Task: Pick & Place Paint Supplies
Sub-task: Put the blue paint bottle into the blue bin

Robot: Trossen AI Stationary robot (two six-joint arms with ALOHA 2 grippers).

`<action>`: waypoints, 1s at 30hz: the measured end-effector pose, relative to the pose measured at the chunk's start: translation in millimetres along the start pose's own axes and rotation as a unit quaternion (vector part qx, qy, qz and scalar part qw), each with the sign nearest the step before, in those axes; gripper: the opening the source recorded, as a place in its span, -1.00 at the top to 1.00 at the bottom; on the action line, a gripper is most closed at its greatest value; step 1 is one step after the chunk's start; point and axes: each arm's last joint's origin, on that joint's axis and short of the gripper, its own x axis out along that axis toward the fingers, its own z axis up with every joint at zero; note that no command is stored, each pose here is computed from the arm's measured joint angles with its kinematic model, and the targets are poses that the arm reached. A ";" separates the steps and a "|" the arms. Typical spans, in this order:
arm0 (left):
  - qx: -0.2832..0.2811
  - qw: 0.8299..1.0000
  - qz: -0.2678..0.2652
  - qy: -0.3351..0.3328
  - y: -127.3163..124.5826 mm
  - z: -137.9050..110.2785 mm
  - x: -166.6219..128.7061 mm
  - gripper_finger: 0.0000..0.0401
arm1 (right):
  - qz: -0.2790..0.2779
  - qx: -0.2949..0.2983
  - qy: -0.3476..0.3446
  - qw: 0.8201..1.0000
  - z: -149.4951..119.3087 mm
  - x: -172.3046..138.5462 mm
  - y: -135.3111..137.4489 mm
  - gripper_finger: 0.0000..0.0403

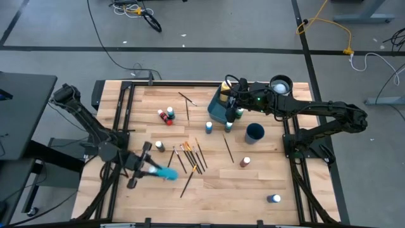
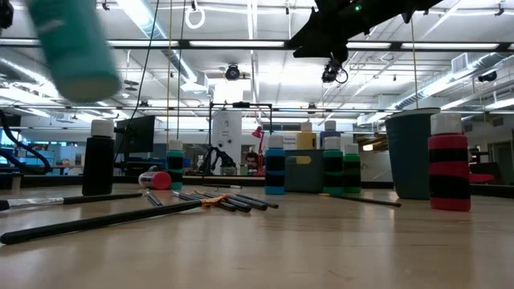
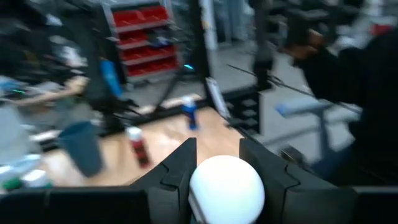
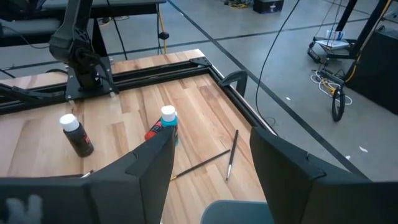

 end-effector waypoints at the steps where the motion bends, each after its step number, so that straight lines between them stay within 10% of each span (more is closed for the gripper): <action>1: -0.001 1.000 0.015 -0.006 3.7 1.3 1.5 0.42 | 0.000 0.000 0.001 1.000 -0.1 0.0 0.0 -0.05; 15: -0.022 0.989 0.148 -0.022 47.9 2.1 14.4 0.41 | 0.199 -0.039 0.005 0.979 -8.4 8.6 37.4 -0.07; 30: -0.015 0.973 0.230 -0.008 92.8 26.8 29.5 0.41 | 0.259 -0.043 -0.032 0.964 -28.9 41.2 88.7 -0.48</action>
